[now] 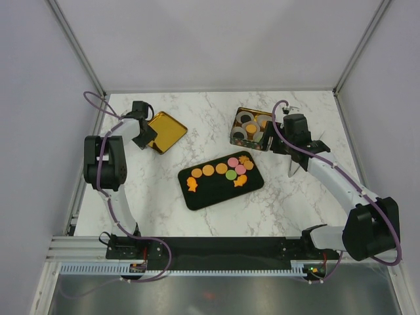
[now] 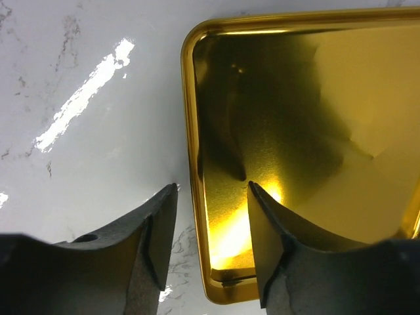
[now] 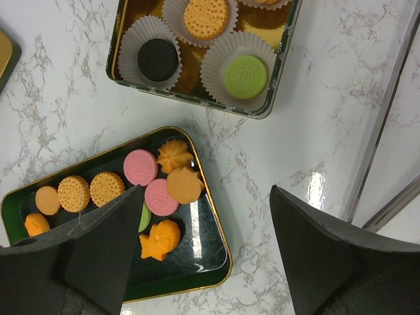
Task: Pack the cookies
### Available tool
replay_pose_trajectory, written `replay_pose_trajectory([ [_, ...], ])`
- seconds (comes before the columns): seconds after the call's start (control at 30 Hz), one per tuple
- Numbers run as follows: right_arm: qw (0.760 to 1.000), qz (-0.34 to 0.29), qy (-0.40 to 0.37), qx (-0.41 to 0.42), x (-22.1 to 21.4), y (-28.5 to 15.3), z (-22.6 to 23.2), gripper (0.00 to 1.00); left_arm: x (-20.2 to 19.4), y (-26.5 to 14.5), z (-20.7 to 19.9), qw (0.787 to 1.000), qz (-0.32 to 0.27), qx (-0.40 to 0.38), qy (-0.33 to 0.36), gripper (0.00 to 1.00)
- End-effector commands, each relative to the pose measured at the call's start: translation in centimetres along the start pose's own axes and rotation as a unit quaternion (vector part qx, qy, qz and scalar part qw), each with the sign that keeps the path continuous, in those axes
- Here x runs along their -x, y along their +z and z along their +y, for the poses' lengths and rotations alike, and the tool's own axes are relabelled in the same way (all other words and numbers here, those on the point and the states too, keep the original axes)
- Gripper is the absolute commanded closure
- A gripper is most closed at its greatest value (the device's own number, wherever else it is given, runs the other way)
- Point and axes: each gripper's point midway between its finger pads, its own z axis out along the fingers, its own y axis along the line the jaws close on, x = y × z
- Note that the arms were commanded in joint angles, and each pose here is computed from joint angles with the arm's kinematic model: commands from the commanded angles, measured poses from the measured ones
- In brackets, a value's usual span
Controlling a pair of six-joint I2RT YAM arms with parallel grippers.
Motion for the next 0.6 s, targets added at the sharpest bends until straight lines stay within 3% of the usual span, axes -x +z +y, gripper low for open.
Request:
replay_pose_trajectory([
  [0.0, 0.999, -0.025, -0.007, 0.026, 1.9, -0.3, 1.6, 0.14, 1.0, 0.3, 0.4, 1.000, -0.016, 0.014, 0.005, 0.48],
  [0.13, 0.999, -0.021, -0.006, 0.028, 1.7, 0.0, 1.7, 0.14, 1.0, 0.5, 0.5, 1.000, -0.014, 0.015, 0.017, 0.65],
  [0.17, 0.999, -0.022, -0.007, 0.029, 1.8, -0.1, 1.8, 0.14, 1.0, 0.5, 0.3, 1.000, -0.012, 0.010, 0.020, 0.76],
  [0.27, 0.999, -0.022, -0.007, 0.029, 1.8, 0.0, 1.8, 0.14, 1.6, 0.2, -0.4, 0.999, -0.005, -0.012, 0.030, 0.98],
  [0.57, 0.999, -0.015, -0.006, 0.049, 2.5, 0.4, 3.4, 0.13, 5.7, -5.5, -5.3, 0.985, -0.044, -0.136, 0.091, 0.98],
])
